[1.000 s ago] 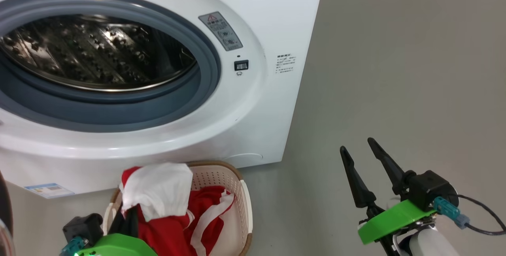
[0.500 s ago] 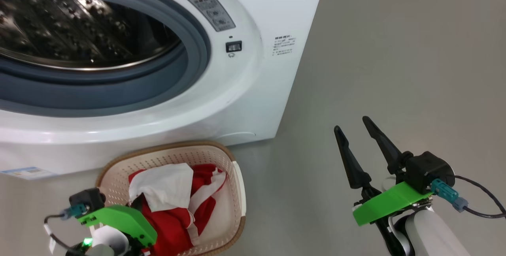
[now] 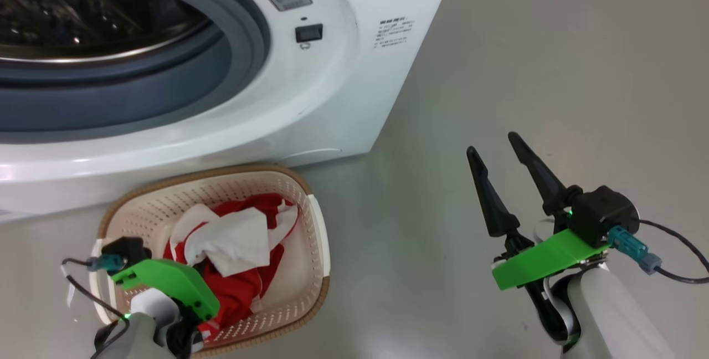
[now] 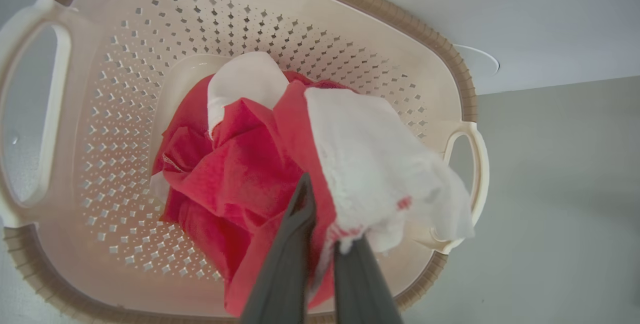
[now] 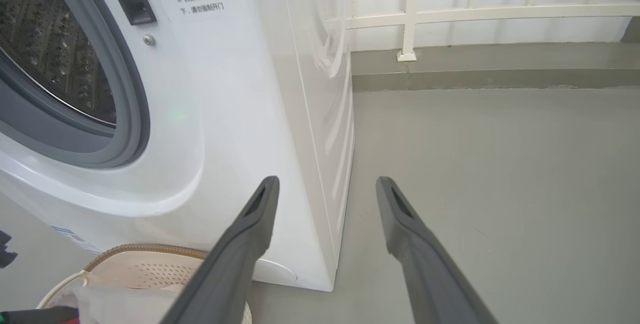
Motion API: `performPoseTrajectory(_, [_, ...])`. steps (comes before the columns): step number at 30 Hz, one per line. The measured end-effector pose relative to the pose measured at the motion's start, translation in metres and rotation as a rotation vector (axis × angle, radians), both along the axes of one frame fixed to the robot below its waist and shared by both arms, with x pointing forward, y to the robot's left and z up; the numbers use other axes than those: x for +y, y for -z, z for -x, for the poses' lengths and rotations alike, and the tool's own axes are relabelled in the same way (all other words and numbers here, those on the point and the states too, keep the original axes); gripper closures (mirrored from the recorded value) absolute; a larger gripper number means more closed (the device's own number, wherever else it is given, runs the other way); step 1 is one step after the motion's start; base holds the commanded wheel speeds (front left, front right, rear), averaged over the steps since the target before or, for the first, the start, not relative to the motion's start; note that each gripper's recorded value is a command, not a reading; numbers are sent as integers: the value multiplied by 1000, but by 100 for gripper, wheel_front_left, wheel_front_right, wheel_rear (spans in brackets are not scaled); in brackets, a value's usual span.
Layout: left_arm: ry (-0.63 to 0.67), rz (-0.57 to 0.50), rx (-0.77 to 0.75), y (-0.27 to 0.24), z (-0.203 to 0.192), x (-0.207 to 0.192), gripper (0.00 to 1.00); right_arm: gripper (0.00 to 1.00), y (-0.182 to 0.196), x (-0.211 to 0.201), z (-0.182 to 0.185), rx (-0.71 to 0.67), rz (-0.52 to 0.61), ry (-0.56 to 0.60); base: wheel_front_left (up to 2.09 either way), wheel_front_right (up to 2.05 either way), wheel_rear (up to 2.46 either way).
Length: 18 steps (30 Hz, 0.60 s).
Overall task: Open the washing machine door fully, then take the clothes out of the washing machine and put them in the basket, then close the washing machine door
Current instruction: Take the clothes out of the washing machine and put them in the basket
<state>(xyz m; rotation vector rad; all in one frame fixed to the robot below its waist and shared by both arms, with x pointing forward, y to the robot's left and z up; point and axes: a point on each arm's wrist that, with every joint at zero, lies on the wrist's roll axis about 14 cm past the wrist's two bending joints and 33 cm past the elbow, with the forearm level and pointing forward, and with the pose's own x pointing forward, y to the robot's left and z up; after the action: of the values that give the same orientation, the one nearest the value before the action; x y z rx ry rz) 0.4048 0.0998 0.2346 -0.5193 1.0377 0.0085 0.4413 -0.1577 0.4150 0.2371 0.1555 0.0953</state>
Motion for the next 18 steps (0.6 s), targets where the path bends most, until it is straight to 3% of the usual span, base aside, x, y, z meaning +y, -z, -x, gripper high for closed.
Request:
performPoseTrajectory(1, [8,0,9,3,0,-2,100,0,2,0,-2,3,0,1,0,0,0])
performPoseTrajectory(4, [30,-2,38,11,4,-5,55,0,8,-2,-3,18,-1,6,0,0,0])
performPoseTrajectory(5, [31,-3,40,13,4,-4,0,0,10,-3,-3,23,-2,8,0,0,0])
performPoseTrajectory(11, [30,-20,-8,9,-2,-3,0,0,9,-5,-2,23,0,15,0,0,0])
performPoseTrajectory(18, [29,-47,-186,-20,-25,0,0,0,1,-9,-2,6,-4,29,0,0,0])
